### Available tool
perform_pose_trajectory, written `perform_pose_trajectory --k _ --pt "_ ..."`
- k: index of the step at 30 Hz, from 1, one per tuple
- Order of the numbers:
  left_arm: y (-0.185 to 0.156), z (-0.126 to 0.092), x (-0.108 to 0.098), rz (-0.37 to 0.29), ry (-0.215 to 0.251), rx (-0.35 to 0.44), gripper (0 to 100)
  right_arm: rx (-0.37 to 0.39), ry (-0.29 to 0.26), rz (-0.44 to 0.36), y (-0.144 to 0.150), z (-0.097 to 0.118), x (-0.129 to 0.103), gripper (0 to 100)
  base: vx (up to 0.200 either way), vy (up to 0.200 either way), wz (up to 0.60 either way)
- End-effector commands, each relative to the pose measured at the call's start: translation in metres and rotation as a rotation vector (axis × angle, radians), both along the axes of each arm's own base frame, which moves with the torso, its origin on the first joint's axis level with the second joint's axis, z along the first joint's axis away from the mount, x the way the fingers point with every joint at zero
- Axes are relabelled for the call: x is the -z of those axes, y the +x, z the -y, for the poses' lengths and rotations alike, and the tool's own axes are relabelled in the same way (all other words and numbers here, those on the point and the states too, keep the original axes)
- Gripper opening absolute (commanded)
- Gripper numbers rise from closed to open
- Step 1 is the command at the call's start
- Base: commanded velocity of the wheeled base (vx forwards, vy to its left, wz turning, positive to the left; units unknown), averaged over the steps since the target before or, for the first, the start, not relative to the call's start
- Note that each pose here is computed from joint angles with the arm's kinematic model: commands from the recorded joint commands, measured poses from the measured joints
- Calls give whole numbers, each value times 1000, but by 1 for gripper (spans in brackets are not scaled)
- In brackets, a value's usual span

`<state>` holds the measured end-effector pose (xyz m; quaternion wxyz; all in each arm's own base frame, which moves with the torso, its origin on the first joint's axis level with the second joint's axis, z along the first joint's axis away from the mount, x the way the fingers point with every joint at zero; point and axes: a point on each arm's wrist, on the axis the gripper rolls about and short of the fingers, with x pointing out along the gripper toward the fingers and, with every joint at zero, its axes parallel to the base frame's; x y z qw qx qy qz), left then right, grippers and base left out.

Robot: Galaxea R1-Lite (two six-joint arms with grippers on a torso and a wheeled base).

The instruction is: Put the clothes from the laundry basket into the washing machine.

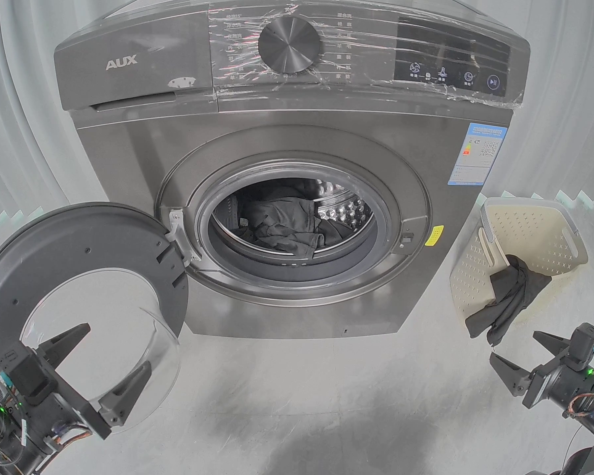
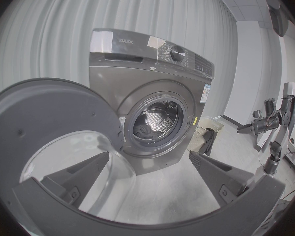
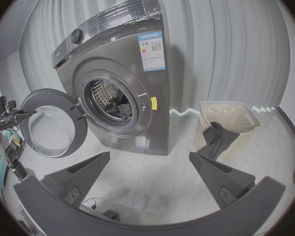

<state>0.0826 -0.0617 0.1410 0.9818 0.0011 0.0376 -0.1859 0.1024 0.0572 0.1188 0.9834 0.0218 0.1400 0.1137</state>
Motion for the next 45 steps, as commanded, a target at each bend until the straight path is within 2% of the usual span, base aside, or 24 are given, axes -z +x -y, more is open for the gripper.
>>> perform_pose_trajectory --k 1,2,5,9,13,16,17,20,22,23,25,27,30,32,33,34,35,37,39,45 --pt "-28 -29 -1 62 -59 -54 100 30 51 36 -31 21 -2 100 -200 0 0" --pt "-28 -30 -1 62 -60 -55 100 31 52 35 -32 22 -2 100 -200 0 0" --pt "-42 -42 5 64 -60 -89 100 105 42 20 -47 37 4 100 -133 0 0" --pt "-52 -52 20 2 -22 -161 100 186 47 92 -65 50 5 100 0 0 0" --pt "-63 -60 28 -12 -43 -232 100 271 45 156 -78 57 6 100 0 0 0" --pt "-68 -63 32 -15 -43 -278 100 286 37 190 -85 59 8 100 0 0 0" --pt "-73 -65 36 -11 -42 -316 100 297 20 215 -93 61 12 100 0 0 0" --pt "-78 -67 40 -5 -42 -339 100 309 0 236 -101 62 17 100 0 0 0" --pt "-86 -69 43 46 -63 -365 100 299 -5 278 -110 61 21 100 0 0 0" --pt "-86 -69 43 48 -64 -366 100 298 -4 281 -110 61 21 100 0 0 0" --pt "-97 -68 48 115 -70 -350 100 277 -10 308 -119 59 30 100 0 0 0" --pt "-98 -67 53 95 -35 -320 100 245 -16 304 -126 58 38 100 0 0 0" --pt "-98 -67 56 60 -18 -363 100 230 -34 259 -126 57 44 100 0 0 0" --pt "-98 -67 56 60 -20 -433 100 234 -37 265 -126 58 44 100 0 0 0" --pt "-98 -67 56 62 -21 -440 100 234 -37 267 -126 58 44 100 0 0 0" --pt "-100 -65 56 80 -16 -511 100 234 -37 268 -125 58 44 100 0 0 0" --pt "-104 -64 57 119 -25 -529 100 232 -41 270 -125 58 44 100 0 0 0" --pt "-105 -64 58 133 -15 -495 100 231 -46 271 -125 58 44 100 0 0 0" --pt "-105 -64 58 141 -35 -462 100 228 -45 271 -125 58 44 100 0 0 0" --pt "-106 -64 60 114 -41 -487 100 232 -40 270 -125 58 44 100 0 0 0"
